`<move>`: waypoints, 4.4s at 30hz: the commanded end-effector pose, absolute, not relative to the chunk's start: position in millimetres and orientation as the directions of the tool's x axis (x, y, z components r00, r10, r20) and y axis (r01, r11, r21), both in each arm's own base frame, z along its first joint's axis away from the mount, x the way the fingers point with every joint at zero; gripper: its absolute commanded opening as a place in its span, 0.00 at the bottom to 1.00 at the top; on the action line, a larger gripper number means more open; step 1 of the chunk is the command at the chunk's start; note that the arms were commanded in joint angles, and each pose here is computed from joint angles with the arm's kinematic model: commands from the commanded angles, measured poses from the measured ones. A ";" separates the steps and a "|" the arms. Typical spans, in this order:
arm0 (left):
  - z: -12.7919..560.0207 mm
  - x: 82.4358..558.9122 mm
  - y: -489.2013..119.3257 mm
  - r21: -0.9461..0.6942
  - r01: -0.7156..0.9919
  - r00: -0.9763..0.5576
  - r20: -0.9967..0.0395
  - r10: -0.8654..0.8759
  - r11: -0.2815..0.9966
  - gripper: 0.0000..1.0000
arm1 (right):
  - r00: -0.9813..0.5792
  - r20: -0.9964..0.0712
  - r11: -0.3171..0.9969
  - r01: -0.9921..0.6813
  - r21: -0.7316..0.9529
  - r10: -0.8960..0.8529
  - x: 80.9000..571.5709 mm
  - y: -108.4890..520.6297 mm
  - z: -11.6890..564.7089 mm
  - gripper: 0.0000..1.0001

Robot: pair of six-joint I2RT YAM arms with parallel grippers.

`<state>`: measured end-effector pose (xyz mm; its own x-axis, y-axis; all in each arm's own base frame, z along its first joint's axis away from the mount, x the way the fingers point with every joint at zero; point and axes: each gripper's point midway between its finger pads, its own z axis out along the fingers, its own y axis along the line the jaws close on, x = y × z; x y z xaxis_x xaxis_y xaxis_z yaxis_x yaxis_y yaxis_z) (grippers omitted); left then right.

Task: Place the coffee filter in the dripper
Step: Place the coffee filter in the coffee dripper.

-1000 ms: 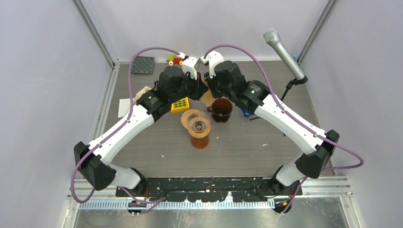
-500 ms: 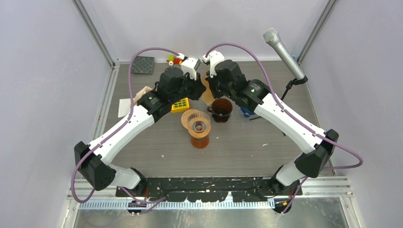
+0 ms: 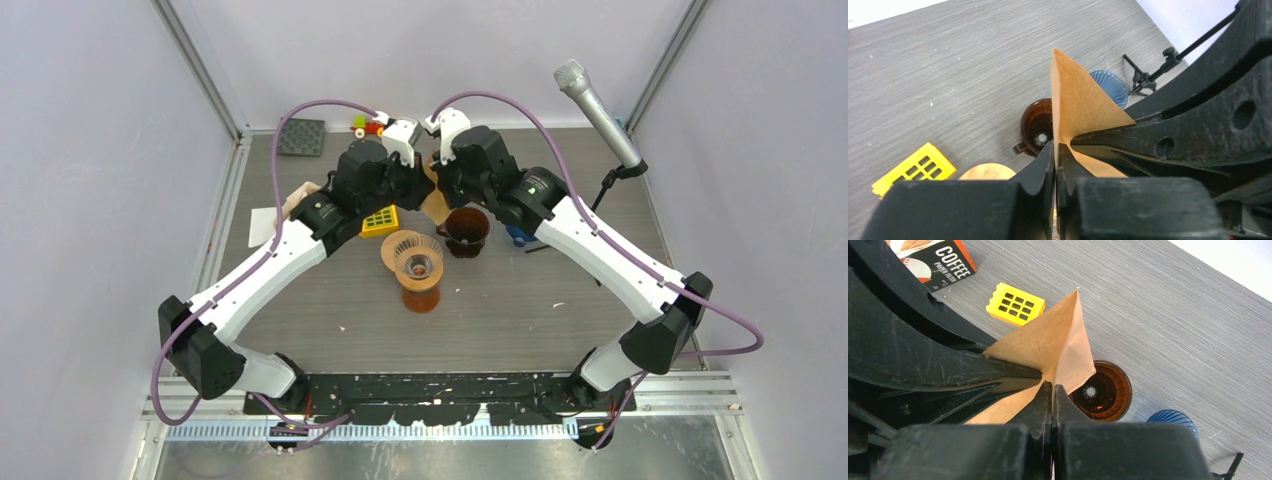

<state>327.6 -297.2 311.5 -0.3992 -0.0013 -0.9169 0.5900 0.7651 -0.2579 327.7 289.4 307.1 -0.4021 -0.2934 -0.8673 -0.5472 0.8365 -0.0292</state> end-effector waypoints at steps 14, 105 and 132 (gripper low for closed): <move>333.4 342.5 -287.3 -0.212 0.539 -0.320 -0.947 -0.035 0.815 0.00 | -0.357 -0.902 0.889 -0.453 -0.062 -0.244 341.8 272.2 327.7 0.00; 325.8 289.2 -315.4 -0.033 0.808 -0.202 -0.953 0.225 0.588 0.00 | -0.233 -0.932 0.744 -0.666 -0.054 -0.277 304.0 252.2 362.2 0.45; 322.5 323.2 -328.8 -0.290 0.601 -0.455 -0.891 0.019 0.745 0.57 | -0.316 -0.947 0.936 -0.346 0.066 -0.050 343.2 226.5 366.1 0.00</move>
<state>325.6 -323.0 314.4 -0.3802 0.1099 -0.9183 0.6492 0.7390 -0.1803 326.0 239.3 337.5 -0.3653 -0.1739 -0.9145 -0.4790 0.8775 0.0245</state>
